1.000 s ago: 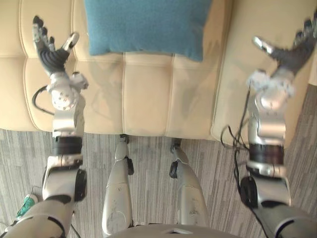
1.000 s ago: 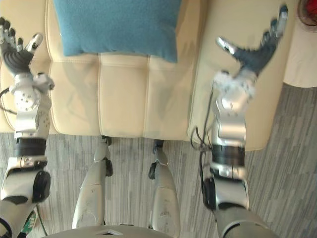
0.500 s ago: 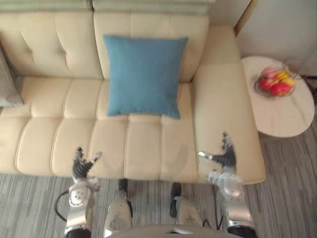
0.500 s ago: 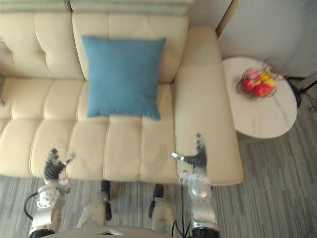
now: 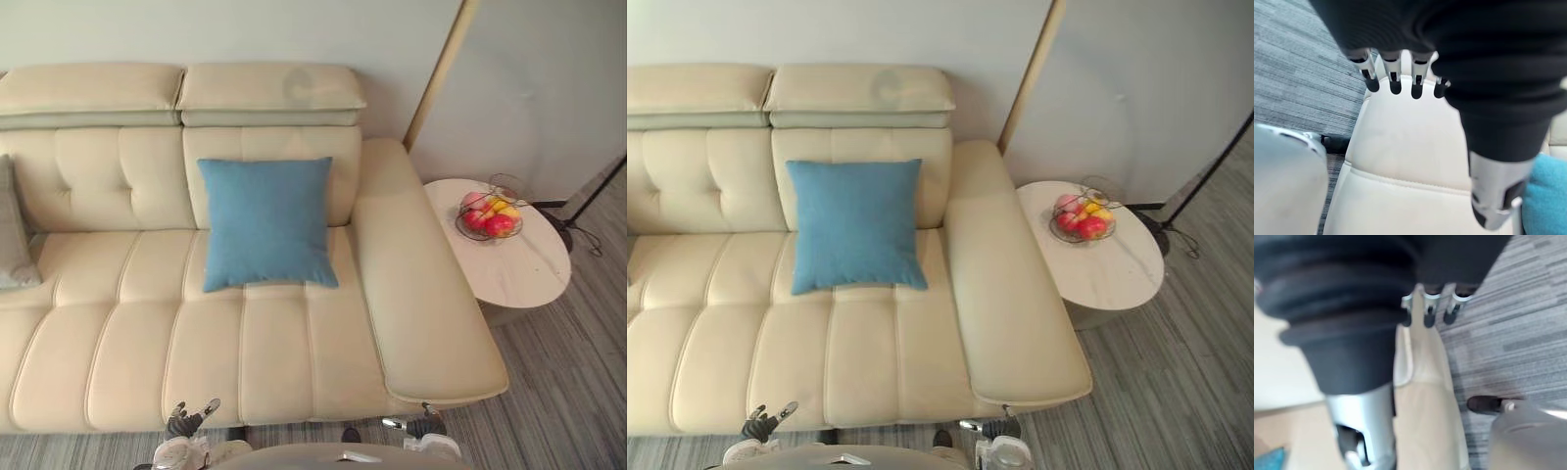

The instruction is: Pick up cushions and gather them together orderly.

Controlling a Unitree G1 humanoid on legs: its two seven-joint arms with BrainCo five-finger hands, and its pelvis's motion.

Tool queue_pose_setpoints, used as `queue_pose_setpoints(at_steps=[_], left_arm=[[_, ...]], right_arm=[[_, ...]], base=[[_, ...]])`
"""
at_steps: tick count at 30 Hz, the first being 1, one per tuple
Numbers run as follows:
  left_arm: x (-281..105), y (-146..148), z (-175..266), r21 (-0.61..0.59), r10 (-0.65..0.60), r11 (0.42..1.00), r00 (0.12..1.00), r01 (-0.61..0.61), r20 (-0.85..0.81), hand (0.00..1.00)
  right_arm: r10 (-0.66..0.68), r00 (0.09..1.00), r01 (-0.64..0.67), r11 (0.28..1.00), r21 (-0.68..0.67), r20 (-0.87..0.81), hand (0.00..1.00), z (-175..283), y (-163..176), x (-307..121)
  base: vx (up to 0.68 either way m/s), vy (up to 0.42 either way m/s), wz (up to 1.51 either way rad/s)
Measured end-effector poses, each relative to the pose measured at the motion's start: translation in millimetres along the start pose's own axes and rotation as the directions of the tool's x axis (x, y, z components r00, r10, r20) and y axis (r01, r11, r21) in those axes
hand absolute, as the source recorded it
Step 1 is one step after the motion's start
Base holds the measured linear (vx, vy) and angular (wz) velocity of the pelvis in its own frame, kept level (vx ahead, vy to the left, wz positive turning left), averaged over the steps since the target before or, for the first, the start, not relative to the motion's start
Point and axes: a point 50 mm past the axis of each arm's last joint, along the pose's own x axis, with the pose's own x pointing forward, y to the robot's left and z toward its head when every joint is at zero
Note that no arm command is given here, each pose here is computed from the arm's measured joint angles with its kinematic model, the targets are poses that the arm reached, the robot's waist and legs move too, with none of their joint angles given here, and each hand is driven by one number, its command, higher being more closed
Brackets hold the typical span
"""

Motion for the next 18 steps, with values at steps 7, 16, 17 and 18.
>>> queue_pose_setpoints(at_steps=[7, 16, 17, 18], left_arm=[[5, -3, 16, 0.021, -0.007, 1.0, 0.999, 0.006, 0.034, 0.0], [8, -7, 39, -0.007, 0.018, 1.0, 0.994, -0.017, 0.108, 0.0], [6, -16, 40, -0.032, 0.004, 0.999, 0.993, -0.001, 0.115, 0.0], [6, -20, 38, -0.034, -0.003, 0.999, 0.994, 0.007, 0.106, 0.0]], right_arm=[[0.011, 1.0, -0.012, 0.999, 0.038, 0.027, 0.0, 16, 5, 4], [0.077, 0.993, -0.08, 0.996, 0.03, 0.094, 0.0, 41, 31, 4], [0.079, 0.99, -0.082, 0.996, 0.023, 0.121, 0.0, 49, 33, 5], [0.074, 0.988, -0.077, 0.997, 0.016, 0.134, 0.0, 55, 31, 6]], base=[[-0.06, 0.019, -0.55], [-0.16, -0.098, 0.15], [-0.3, -0.161, -0.35], [-0.32, -0.151, -0.02]])
